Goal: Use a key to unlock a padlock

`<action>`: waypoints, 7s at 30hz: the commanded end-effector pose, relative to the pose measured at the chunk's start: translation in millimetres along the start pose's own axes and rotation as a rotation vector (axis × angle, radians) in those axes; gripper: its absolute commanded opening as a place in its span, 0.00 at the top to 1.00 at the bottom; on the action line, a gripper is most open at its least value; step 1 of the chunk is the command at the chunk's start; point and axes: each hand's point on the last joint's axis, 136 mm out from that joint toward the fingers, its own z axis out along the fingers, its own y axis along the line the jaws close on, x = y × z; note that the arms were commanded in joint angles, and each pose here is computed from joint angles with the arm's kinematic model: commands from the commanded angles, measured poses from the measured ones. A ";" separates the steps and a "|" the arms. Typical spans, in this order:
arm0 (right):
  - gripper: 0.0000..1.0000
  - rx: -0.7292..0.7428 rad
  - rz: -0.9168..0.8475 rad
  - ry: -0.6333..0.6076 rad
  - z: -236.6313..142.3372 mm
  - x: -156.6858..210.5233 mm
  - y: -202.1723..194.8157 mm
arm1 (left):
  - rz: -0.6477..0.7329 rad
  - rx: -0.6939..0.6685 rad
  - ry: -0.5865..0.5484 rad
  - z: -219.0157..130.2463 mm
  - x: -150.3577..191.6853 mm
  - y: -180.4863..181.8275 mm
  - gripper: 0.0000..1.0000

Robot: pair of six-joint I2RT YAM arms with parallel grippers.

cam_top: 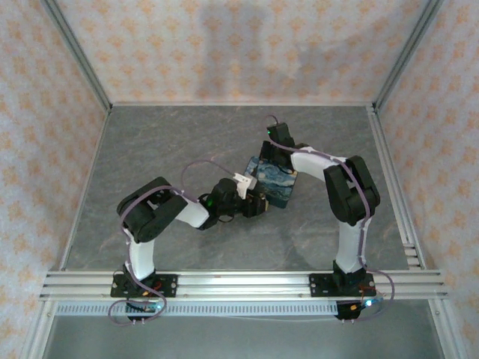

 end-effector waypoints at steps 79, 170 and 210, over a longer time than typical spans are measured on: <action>1.00 0.328 0.251 0.128 -66.5 54.9 -106.6 | -0.041 0.019 -0.060 27.1 -6.5 1.1 0.44; 1.00 -0.607 0.209 -0.053 -202.5 80.8 -8.4 | -0.366 -0.016 -0.037 13.8 -51.2 6.7 1.00; 1.00 -0.731 0.422 -0.037 -138.3 102.0 -12.2 | -0.542 0.173 -0.166 10.0 -116.9 -28.4 1.00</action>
